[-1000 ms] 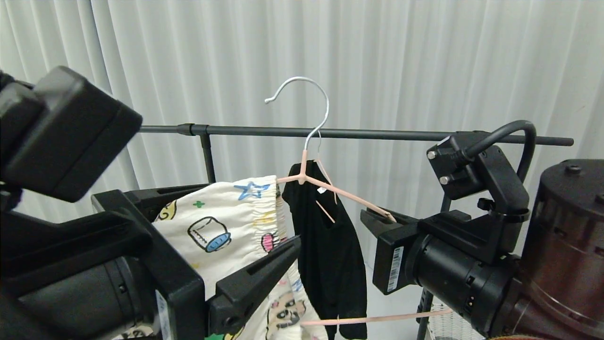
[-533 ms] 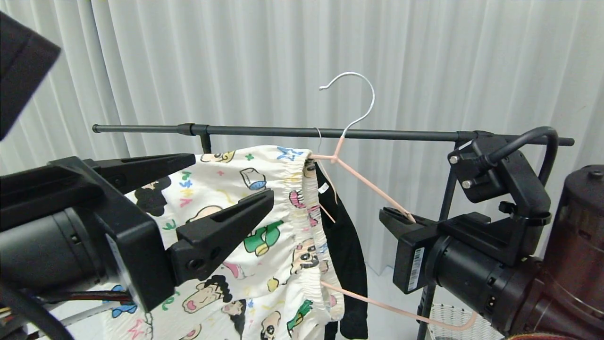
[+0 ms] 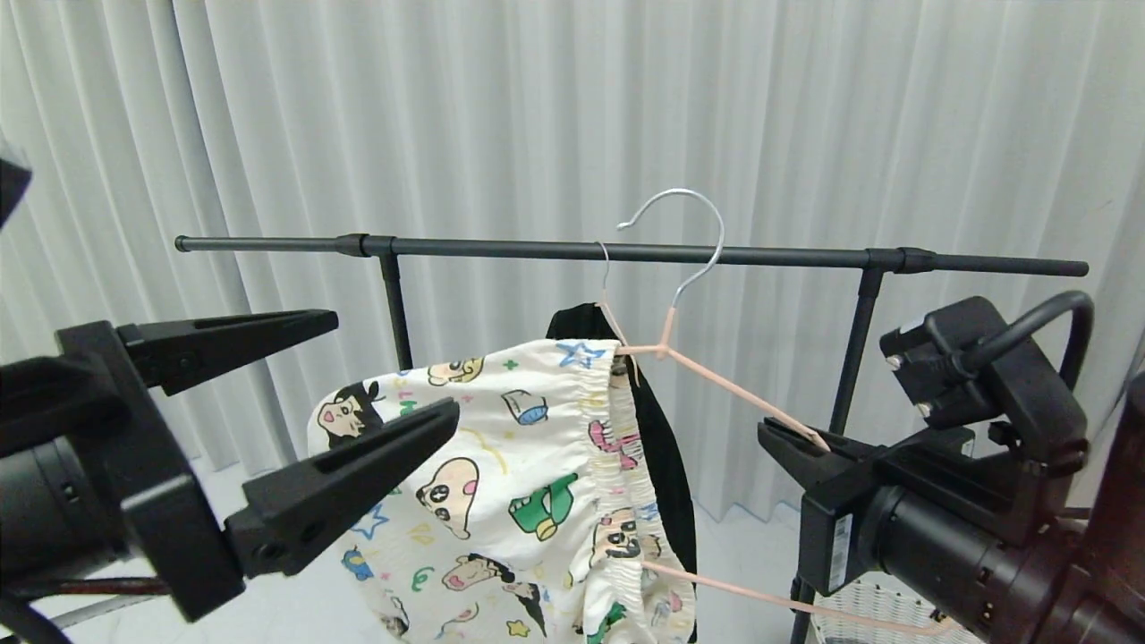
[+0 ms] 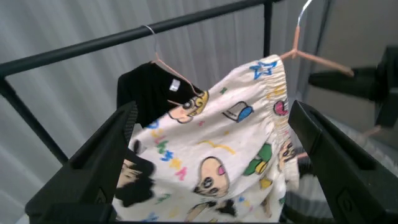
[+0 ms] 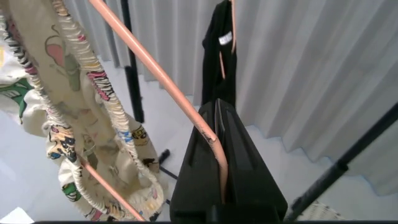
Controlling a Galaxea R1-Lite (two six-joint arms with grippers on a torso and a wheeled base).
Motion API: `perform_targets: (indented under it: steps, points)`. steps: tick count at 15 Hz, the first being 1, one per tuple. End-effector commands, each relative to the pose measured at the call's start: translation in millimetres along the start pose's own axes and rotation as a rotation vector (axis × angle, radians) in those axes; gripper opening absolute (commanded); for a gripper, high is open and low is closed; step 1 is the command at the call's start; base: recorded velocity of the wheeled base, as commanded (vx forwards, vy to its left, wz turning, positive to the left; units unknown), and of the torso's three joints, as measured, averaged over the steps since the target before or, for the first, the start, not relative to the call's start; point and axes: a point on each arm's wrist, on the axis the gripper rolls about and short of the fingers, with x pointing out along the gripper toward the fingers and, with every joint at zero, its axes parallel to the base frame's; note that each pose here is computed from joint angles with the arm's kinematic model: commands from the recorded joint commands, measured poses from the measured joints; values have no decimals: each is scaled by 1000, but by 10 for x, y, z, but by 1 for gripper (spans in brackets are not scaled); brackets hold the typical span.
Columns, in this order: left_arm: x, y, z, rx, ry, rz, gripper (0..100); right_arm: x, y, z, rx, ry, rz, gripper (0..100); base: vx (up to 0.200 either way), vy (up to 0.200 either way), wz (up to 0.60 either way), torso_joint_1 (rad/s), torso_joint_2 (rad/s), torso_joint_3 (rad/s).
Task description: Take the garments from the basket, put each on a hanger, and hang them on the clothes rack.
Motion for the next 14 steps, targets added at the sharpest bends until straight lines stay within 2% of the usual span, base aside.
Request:
perform_targets:
  steps: [1, 3, 4, 5, 6, 10, 12, 14]
  points:
    - [-233, 104, -182, 49, -27, -87, 100, -162, -88, -70, -15, -7, 16, 0, 0, 0, 0, 0, 0, 0]
    - [-209, 153, -283, 110, -9, -158, 100, -300, -158, -136, -54, -10, 42, 0, 0, 0, 0, 0, 0, 0]
    - [-201, 157, -290, 115, -5, -157, 100, -312, -163, -141, -56, -9, 47, 0, 0, 0, 0, 0, 0, 0]
    - [-100, 152, -348, 180, 26, -195, 100, -445, -209, -230, -101, -2, 87, 0, 0, 0, 0, 0, 0, 0]
    - [-58, 143, -362, 190, 33, -229, 100, -487, -221, -293, -124, 10, 100, 0, 0, 0, 0, 0, 0, 0]
    - [26, 41, -382, 183, 16, -444, 100, -579, -196, -433, -167, 39, 152, 0, 0, 0, 0, 0, 0, 0]
    - [107, 21, -415, 174, 40, -483, 100, -616, -194, -443, -192, 34, 168, 0, 0, 0, 0, 0, 0, 0]
    - [196, -63, -428, 173, 52, -570, 100, -627, -181, -450, -199, 35, 178, 0, 0, 0, 0, 0, 0, 0]
